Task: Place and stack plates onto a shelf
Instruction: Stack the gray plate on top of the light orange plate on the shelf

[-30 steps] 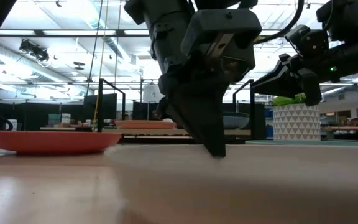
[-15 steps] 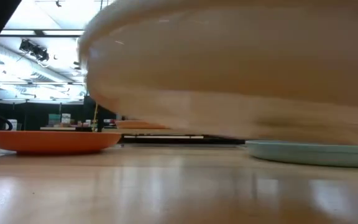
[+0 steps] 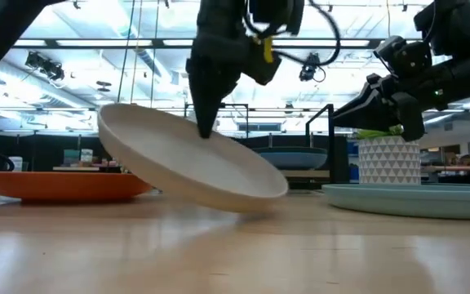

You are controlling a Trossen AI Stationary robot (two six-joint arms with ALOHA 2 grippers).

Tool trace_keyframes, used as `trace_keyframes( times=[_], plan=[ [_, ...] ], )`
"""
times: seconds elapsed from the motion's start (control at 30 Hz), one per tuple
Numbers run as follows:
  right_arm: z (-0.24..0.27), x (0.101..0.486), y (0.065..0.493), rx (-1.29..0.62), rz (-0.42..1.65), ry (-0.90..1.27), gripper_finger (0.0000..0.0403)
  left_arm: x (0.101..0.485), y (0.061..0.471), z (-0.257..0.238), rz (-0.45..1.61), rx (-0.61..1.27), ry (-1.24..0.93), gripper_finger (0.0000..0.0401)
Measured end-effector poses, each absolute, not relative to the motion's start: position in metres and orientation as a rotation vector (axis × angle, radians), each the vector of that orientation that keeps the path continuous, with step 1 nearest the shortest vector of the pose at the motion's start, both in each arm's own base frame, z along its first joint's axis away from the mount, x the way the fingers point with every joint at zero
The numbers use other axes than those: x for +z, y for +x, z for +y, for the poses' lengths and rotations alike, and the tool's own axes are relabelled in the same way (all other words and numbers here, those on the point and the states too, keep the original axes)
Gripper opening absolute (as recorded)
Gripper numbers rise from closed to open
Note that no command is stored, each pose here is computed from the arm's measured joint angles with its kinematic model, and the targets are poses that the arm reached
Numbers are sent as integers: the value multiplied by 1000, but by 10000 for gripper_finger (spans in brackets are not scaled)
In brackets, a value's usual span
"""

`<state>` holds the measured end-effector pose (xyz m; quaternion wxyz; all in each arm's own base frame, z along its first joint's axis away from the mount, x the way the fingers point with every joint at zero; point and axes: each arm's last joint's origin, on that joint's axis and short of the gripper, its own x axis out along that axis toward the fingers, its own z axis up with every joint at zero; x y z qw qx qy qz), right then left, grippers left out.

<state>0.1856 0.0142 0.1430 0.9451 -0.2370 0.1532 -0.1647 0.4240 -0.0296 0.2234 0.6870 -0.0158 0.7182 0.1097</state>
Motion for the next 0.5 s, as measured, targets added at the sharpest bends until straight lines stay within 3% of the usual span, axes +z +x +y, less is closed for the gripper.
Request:
trace_keyframes(
  times=[0.5],
  plan=[
    [15,143,186,-294,302,-448,115,284,393,59,1514,333,-45,13]
  ],
)
